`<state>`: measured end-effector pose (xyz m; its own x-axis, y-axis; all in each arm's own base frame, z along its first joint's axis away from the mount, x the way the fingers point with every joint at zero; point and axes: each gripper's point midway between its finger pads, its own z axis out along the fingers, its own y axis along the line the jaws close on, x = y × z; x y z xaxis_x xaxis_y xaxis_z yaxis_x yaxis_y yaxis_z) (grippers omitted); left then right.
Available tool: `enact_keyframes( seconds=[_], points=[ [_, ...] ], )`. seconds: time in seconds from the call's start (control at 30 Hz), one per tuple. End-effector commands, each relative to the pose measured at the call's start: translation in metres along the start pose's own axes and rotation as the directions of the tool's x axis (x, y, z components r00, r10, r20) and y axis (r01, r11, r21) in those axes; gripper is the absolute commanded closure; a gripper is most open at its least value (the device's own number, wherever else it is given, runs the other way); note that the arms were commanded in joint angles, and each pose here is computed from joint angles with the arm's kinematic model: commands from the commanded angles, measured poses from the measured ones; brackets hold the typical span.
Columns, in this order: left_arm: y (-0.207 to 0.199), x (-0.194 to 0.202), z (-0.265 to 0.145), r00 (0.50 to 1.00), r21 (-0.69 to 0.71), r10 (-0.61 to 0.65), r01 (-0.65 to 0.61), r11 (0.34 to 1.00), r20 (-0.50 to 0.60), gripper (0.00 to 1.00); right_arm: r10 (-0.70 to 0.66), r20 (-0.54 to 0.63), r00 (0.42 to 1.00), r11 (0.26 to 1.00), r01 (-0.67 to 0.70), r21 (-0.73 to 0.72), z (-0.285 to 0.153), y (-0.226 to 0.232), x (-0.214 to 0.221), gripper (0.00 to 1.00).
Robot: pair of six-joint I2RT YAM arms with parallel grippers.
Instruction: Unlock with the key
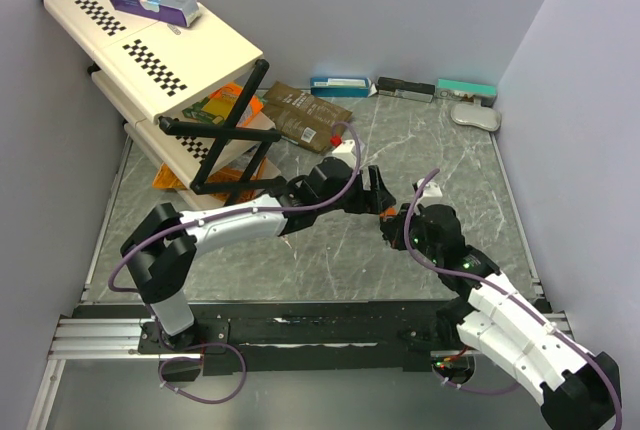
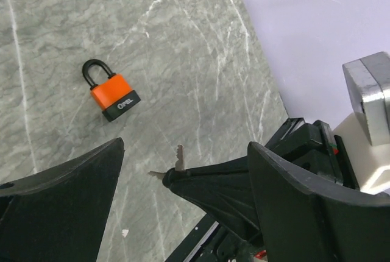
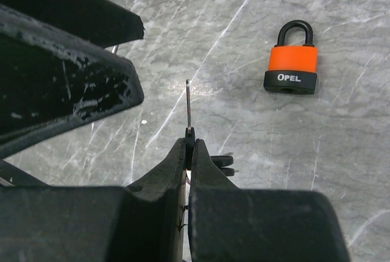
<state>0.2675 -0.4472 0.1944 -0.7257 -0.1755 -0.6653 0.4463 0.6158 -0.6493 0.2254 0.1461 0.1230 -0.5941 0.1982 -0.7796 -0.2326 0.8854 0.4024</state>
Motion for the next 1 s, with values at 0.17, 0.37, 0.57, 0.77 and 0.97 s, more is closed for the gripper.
enact_keyframes(
  seconds=[0.17, 0.37, 0.57, 0.77, 0.97],
  points=[
    [-0.024, -0.013, -0.008, 0.996, 0.077, -0.033, 0.027, 0.997, 0.084, 0.12, -0.005, 0.047, 0.999, 1.000, 0.006, -0.017, 0.001, 0.007, -0.013, 1.00],
    [-0.014, 0.012, 0.016, 1.000, 0.033, -0.006, 0.007, 0.999, -0.022, 0.16, -0.001, 0.044, 0.999, 0.999, 0.003, -0.038, 0.005, 0.012, -0.013, 1.00],
    [-0.006, 0.034, 0.032, 0.994, 0.010, 0.021, -0.020, 1.000, -0.109, 0.29, -0.009, 0.060, 0.998, 1.000, 0.009, -0.005, 0.003, 0.007, -0.015, 1.00],
    [0.000, 0.055, 0.038, 0.984, 0.008, 0.020, -0.019, 1.000, -0.175, 0.42, -0.016, 0.084, 0.996, 0.999, 0.013, 0.032, 0.002, -0.001, -0.016, 1.00],
    [-0.012, 0.068, 0.042, 0.974, 0.073, 0.008, 0.009, 0.997, -0.226, 0.63, -0.025, 0.084, 0.996, 0.997, 0.019, 0.073, 0.004, -0.008, -0.015, 1.00]
  ],
)
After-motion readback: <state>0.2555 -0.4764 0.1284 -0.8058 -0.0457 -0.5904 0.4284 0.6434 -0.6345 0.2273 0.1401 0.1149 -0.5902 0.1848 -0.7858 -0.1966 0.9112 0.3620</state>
